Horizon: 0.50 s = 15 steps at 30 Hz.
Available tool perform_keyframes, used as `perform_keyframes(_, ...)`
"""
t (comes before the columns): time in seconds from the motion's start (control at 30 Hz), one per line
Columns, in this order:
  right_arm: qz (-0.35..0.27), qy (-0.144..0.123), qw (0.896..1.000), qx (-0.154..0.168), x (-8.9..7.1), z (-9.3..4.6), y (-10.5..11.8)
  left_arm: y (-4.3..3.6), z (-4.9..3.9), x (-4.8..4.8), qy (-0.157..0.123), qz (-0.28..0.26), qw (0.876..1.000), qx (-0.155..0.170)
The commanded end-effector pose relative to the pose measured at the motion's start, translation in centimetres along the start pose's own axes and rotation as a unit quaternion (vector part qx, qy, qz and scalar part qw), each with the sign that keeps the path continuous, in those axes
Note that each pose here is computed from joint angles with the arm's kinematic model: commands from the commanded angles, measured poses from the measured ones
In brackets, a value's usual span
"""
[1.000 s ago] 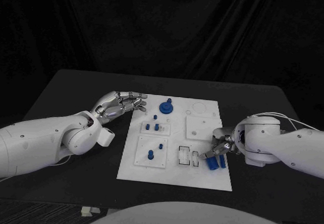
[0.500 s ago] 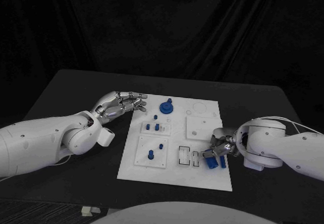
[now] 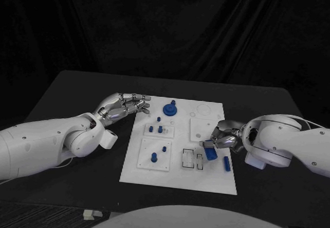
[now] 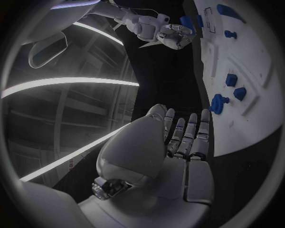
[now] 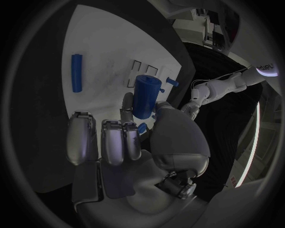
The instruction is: Assemble the parts on the task board
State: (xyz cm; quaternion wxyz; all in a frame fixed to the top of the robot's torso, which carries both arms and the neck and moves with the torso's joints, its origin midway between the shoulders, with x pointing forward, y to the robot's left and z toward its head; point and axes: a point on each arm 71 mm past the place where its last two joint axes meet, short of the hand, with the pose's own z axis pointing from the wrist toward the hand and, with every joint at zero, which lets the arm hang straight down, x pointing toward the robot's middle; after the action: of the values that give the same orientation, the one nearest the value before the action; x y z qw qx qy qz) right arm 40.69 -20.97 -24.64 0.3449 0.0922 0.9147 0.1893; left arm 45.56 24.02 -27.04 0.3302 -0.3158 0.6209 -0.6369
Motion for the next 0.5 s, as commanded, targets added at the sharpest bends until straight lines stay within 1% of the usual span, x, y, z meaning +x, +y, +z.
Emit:
perform_keyframes(0.03,0.034,0.019,0.999,0.015,0.3,0.2,0.3,-0.03,0.14,0.26,0.004,-0.007,1.000,0.005)
perform_keyframes(0.17,0.028,0.039,0.999,0.023,0.7,0.7,0.7,-0.01,0.23,0.37,0.006,-0.008,1.000,0.004)
perform_keyframes(0.23,0.025,0.044,0.998,0.024,0.9,0.9,1.0,0.00,0.23,0.37,0.006,-0.008,1.000,0.004)
perform_keyframes(0.5,0.016,0.048,0.998,0.024,1.9,2.0,1.6,0.05,0.29,0.40,0.008,-0.009,1.000,0.002)
